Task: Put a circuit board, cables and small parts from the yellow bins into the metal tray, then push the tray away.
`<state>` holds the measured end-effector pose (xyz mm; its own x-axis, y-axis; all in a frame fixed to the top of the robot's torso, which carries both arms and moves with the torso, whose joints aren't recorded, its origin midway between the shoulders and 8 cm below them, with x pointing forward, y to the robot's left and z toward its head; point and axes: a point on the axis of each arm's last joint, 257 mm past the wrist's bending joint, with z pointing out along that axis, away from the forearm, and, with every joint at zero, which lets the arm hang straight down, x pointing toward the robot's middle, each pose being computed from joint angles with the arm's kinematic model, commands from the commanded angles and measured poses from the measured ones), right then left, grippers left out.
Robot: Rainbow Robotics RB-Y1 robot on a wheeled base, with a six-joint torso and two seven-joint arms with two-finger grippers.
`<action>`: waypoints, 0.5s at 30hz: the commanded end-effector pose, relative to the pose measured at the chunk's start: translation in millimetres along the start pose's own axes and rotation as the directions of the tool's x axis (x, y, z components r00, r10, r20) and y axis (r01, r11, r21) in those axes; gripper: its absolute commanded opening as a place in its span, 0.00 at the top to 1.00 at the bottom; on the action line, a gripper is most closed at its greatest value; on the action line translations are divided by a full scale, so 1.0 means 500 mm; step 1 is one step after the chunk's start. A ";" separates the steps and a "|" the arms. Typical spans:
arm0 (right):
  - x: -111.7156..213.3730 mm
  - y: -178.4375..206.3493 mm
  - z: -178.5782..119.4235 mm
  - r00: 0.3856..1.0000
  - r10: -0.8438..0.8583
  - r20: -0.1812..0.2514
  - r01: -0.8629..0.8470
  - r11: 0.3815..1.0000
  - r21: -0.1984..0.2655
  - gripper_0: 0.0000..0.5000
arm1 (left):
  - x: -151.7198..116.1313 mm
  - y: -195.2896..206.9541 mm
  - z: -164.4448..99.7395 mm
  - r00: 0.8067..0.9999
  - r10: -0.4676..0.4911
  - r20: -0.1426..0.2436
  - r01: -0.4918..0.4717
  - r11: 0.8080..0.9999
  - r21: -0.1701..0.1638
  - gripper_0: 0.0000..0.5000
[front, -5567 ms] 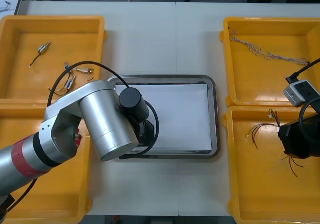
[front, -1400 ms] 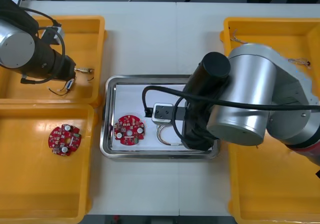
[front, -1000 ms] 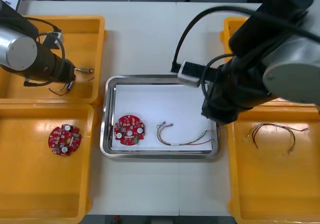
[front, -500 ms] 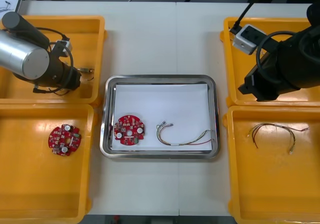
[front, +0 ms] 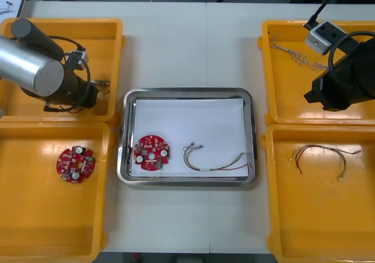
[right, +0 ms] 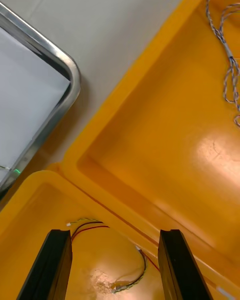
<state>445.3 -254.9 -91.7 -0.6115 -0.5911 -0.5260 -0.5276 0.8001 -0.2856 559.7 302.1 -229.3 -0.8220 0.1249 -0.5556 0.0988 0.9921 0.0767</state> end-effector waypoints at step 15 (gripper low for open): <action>0.132 -0.132 0.001 0.968 0.240 -0.075 -0.229 0.964 0.136 0.00 | -0.013 -0.022 -0.002 0.995 0.096 0.018 -0.096 0.995 0.007 1.00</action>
<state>441.0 -321.0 -109.7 -0.7253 -0.4472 -0.5233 -0.3612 0.8944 -0.2637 560.1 301.3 -230.7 -0.8212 0.1290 -0.5558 0.0994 0.9916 0.0832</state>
